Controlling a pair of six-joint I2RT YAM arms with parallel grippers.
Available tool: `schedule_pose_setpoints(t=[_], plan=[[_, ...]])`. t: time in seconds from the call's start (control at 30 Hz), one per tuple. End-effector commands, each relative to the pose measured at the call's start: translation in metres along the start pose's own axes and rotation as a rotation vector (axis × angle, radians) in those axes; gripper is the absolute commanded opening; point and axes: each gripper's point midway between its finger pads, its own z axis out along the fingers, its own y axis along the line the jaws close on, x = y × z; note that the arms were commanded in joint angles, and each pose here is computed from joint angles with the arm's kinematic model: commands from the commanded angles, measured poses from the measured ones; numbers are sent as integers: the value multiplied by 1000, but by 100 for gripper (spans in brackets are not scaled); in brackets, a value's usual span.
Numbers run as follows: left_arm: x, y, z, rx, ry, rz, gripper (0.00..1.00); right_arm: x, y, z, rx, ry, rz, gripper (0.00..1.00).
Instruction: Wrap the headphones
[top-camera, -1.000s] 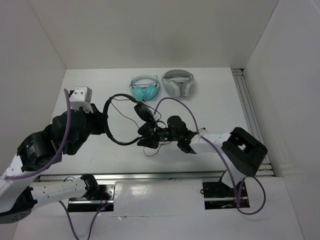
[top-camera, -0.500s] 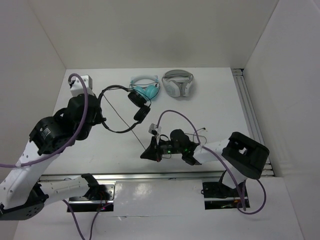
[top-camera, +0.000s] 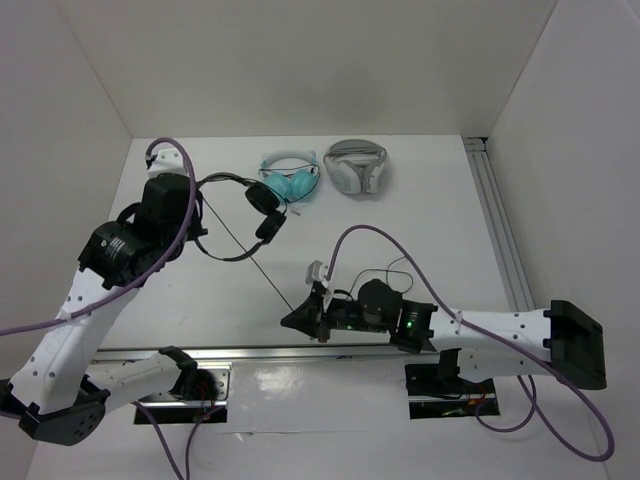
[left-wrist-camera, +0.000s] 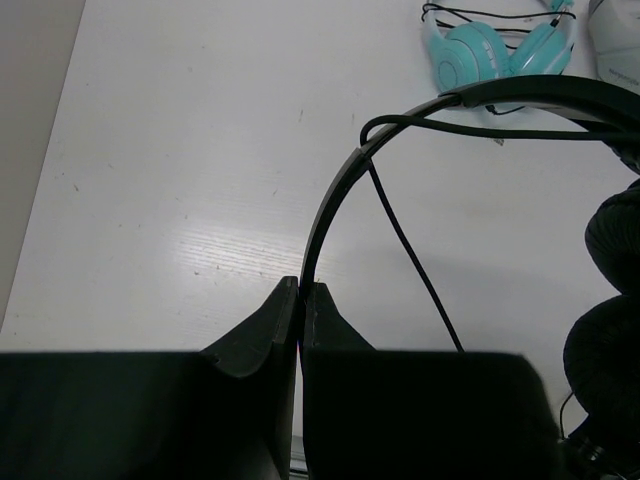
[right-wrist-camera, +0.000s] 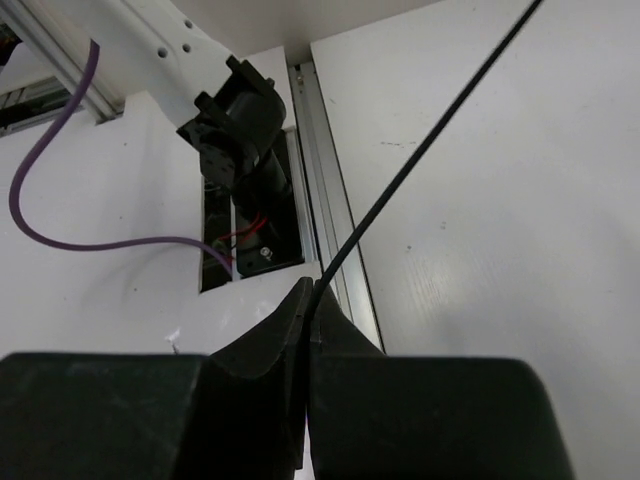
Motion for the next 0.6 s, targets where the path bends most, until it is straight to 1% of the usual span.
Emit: schedule_pose_setpoints(t=[0.0, 0.03, 0.1, 0.17, 0.27, 0.43, 0.47, 0.57], plan=[[-18, -4, 3, 19, -67, -44, 0, -15, 2, -6, 59, 34, -63, 0], [-14, -4, 5, 15, -58, -37, 0, -27, 8, -6, 38, 16, -66, 0], [-5, -5, 9, 14, -36, -15, 0, -32, 14, -5, 18, 17, -90, 0], [3, -7, 13, 20, -12, -2, 0, -41, 25, -5, -38, 11, -104, 1], [14, -5, 18, 12, 6, 11, 0, -40, 43, -3, -140, 44, -110, 1], [15, 0, 18, -7, 0, 6, 0, -41, 64, -2, -279, 66, -107, 1], [11, 4, 18, -15, -7, -6, 0, -44, 74, -5, -334, 66, -110, 4], [11, 7, 21, -37, -3, 5, 0, -42, 86, -8, -404, 83, -91, 6]])
